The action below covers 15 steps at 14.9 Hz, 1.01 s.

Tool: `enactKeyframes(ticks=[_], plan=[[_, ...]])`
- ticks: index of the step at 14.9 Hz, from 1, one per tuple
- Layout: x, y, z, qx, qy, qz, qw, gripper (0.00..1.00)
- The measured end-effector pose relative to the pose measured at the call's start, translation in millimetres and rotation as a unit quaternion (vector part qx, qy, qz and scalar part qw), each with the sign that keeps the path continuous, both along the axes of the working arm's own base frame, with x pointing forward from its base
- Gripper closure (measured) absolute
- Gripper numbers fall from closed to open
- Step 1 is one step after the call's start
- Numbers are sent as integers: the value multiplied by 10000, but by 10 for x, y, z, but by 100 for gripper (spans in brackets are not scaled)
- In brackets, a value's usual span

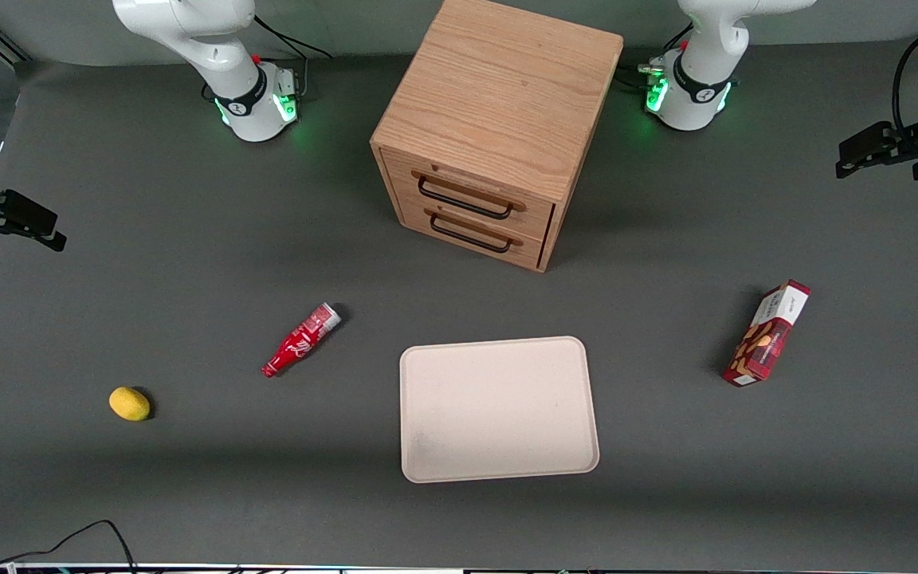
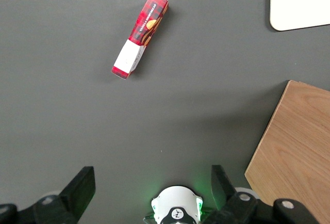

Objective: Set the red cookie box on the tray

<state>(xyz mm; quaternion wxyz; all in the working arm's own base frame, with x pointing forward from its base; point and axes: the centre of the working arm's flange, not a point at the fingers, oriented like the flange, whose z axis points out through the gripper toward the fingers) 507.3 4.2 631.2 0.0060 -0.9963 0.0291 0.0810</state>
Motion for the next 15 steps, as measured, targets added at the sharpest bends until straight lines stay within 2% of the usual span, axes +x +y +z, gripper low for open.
enactKeyframes(ticks=[8, 12, 15], plan=[[2, -11, 2, -9, 4, 9, 10000, 0], [-9, -1, -68, -47, 169, 43, 9998, 0], [-6, 76, -17, -85, 113, 2, 9999, 0]])
